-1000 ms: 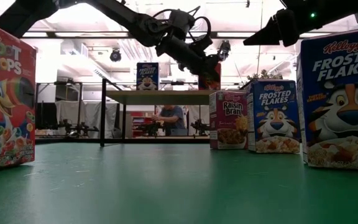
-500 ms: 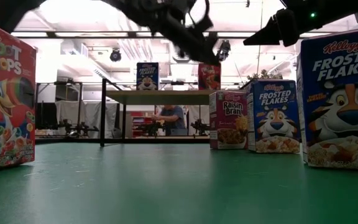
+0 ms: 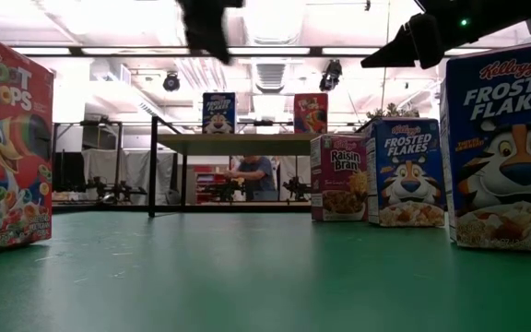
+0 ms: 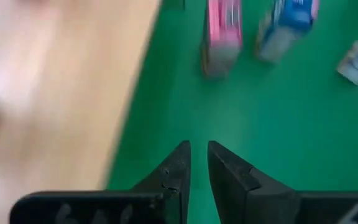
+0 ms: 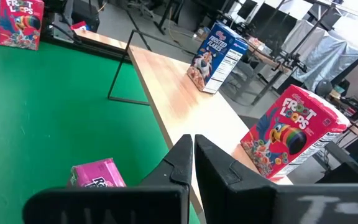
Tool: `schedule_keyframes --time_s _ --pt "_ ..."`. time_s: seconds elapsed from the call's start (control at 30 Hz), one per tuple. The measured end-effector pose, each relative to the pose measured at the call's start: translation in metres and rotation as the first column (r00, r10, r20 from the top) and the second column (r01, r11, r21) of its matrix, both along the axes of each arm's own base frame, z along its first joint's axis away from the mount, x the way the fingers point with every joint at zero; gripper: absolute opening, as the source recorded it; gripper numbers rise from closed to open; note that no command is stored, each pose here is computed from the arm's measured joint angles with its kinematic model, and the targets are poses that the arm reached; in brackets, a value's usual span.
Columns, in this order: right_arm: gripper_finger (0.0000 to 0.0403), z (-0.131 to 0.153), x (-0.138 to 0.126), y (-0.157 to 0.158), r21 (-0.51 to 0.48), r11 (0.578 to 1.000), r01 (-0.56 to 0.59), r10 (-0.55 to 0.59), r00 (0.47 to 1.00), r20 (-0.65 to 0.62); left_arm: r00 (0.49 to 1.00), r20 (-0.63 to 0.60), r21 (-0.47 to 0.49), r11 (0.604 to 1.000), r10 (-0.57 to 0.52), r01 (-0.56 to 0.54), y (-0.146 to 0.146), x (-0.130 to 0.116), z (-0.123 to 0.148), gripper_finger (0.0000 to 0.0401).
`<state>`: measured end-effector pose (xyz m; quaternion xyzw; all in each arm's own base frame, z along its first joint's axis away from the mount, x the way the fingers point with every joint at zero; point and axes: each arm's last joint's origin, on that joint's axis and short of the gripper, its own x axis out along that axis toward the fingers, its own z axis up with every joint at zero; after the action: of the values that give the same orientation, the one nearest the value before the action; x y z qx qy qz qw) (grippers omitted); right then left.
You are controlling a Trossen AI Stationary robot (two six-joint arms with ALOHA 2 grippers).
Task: Stack cereal on shelf
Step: Put the bottom left violet cereal box on the shelf
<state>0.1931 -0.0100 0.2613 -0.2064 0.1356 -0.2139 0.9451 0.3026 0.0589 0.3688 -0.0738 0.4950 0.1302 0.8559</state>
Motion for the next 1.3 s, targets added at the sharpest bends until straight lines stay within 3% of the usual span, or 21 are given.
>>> schedule_keyframes --time_s 0.1,0.23,0.53,0.9,1.03,1.17,1.23,1.3 --pt "0.0009 0.0 0.0 0.0 0.002 1.0 0.0 0.0 1.0 0.006 0.985 -0.129 -0.085 0.989 0.111 -0.123 -0.012 -0.02 0.0 0.0038" --pt "0.0009 0.001 0.0 0.0 0.001 1.0 0.0 0.0 1.0 0.008 0.946 -0.251 -0.124 0.963 0.205 -0.241 -0.027 -0.035 -0.004 0.0038" --pt "0.0009 0.001 0.0 0.0 0.005 1.0 -0.008 0.008 1.0 0.009 0.956 -0.269 -0.069 0.988 0.116 -0.14 -0.047 -0.036 -0.006 0.0038" --pt "0.0009 0.001 0.0 0.0 0.029 1.0 -0.004 0.004 1.0 0.021 0.941 -0.305 -0.07 0.982 0.145 -0.174 -0.073 -0.052 -0.002 0.0038" --pt "0.0009 0.0 0.0 0.0 0.03 1.0 -0.004 0.003 1.0 0.021 0.904 -0.331 -0.1 0.942 0.272 -0.32 -0.084 -0.071 -0.011 0.0038" --pt "0.0009 0.001 0.0 0.0 0.03 1.0 -0.004 0.003 1.0 0.022 0.846 -0.355 -0.151 0.869 0.398 -0.472 -0.092 -0.099 -0.028 0.0038" --pt "0.0009 0.001 0.0 0.0 0.03 1.0 -0.004 0.003 1.0 0.022 0.829 -0.367 -0.208 0.832 0.422 -0.515 -0.096 -0.112 -0.038 0.0038" --pt "0.0009 0.001 0.0 0.0 0.026 1.0 -0.004 0.004 1.0 0.023 0.844 -0.384 -0.311 0.809 0.373 -0.499 -0.102 -0.12 -0.048 0.0038"
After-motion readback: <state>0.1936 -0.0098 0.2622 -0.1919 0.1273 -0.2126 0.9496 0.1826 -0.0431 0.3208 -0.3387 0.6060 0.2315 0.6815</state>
